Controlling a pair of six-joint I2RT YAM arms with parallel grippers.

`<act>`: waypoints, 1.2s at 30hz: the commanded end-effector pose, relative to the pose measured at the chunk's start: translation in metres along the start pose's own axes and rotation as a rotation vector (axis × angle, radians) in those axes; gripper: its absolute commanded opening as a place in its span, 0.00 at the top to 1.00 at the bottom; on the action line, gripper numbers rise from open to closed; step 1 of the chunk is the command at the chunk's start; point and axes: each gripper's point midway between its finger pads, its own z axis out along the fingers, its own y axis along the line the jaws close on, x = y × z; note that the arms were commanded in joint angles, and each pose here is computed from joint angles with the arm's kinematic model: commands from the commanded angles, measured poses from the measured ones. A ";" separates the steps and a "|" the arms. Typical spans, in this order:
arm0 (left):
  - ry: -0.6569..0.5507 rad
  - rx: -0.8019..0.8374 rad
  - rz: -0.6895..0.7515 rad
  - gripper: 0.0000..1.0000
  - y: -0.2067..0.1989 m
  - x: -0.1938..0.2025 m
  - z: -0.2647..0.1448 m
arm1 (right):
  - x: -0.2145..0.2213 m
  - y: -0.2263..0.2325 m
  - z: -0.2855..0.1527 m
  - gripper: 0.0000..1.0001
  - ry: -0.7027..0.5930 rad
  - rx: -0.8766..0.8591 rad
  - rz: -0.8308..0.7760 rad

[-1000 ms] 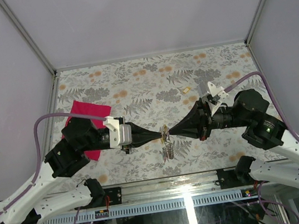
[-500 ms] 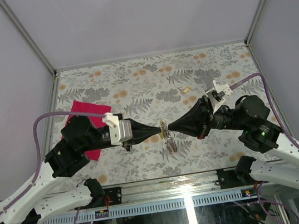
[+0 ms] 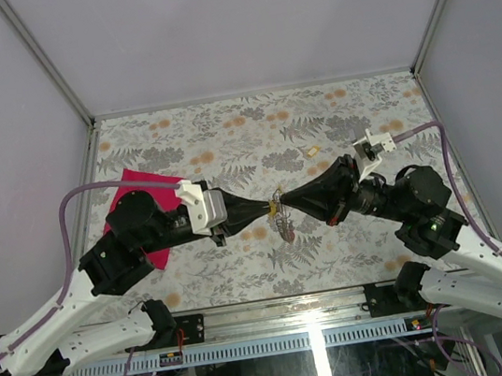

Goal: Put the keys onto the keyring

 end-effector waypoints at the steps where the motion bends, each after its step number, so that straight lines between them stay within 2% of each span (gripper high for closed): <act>1: -0.065 -0.037 0.000 0.85 0.006 -0.015 -0.001 | -0.048 0.021 -0.004 1.00 -0.186 -0.054 -0.076; 5: -0.121 -0.065 -0.011 0.77 0.007 -0.027 -0.007 | -0.047 0.027 -0.009 1.00 -0.184 -0.079 -0.148; 11: -0.253 -0.127 -0.054 0.74 0.012 -0.052 -0.020 | -0.037 0.035 -0.014 1.00 -0.118 -0.138 -0.292; 15: -0.326 -0.090 -0.082 0.71 0.006 -0.065 -0.019 | -0.032 0.036 -0.016 1.00 -0.077 -0.151 -0.367; 20: -0.352 -0.010 -0.120 0.71 -0.003 -0.067 -0.007 | -0.032 0.037 -0.017 1.00 -0.063 -0.159 -0.405; 36: -0.330 0.054 -0.188 0.72 -0.011 -0.046 0.011 | -0.039 0.042 -0.020 1.00 -0.093 -0.169 -0.423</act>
